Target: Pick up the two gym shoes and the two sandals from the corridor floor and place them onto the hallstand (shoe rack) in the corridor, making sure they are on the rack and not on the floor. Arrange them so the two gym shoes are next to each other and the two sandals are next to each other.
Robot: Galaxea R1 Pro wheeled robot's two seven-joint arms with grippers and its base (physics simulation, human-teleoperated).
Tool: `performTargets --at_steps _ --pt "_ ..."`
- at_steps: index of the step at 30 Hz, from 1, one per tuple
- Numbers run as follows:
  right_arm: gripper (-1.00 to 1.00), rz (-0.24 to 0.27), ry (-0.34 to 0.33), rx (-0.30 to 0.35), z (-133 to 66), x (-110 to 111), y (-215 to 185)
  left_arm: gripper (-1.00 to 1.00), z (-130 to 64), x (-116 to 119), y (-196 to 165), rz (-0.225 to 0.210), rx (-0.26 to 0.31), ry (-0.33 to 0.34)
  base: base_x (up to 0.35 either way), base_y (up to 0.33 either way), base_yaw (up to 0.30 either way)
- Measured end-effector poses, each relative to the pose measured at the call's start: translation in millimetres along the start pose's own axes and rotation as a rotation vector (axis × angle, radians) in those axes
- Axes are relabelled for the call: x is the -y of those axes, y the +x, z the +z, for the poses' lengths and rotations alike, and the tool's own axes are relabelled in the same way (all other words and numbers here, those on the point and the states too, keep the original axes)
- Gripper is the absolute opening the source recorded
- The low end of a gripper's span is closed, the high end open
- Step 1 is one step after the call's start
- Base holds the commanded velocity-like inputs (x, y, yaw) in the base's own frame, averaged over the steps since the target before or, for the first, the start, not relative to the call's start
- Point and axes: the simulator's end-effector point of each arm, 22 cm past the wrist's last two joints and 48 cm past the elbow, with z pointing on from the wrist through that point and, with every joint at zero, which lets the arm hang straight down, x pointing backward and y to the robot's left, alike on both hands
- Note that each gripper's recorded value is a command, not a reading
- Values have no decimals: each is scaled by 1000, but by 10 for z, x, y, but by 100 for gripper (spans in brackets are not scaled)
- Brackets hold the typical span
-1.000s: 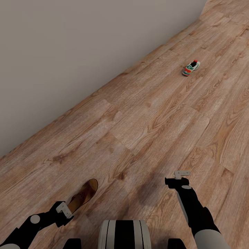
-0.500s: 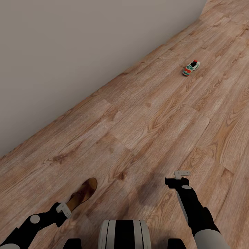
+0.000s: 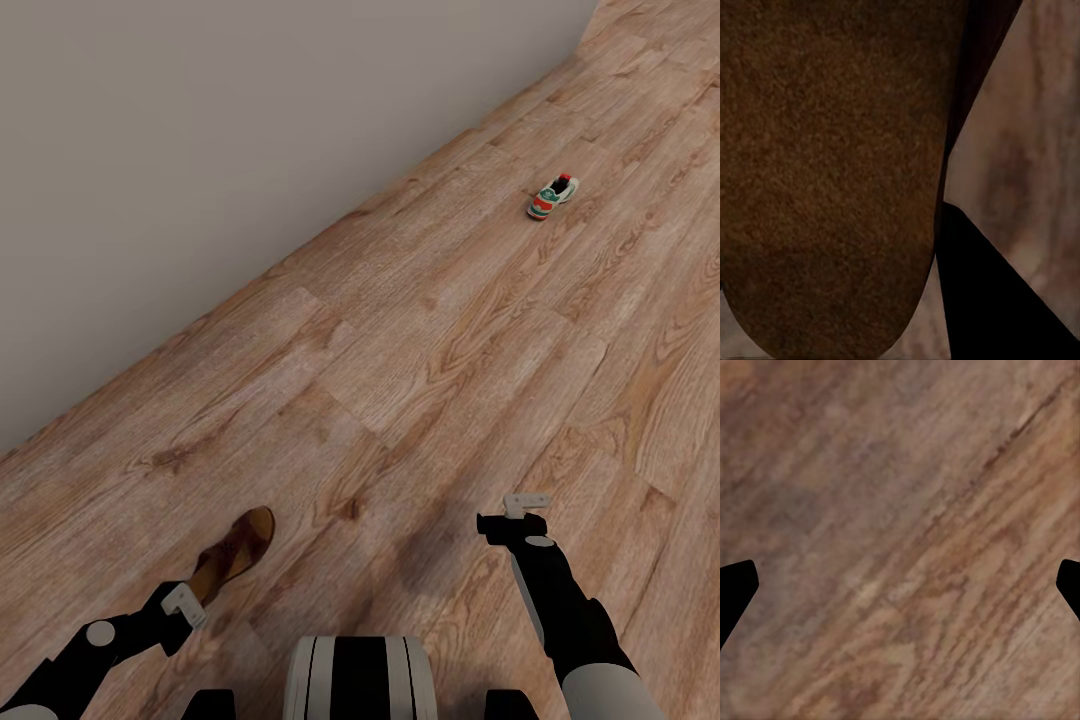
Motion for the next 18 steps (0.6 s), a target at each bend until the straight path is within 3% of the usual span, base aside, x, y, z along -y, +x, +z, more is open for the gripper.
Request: performTargets --at_steps 18 --pt "100 3 1 13 -39 14 -64 -100 -38 -58 -58 -4 13 -16 0 0 0"
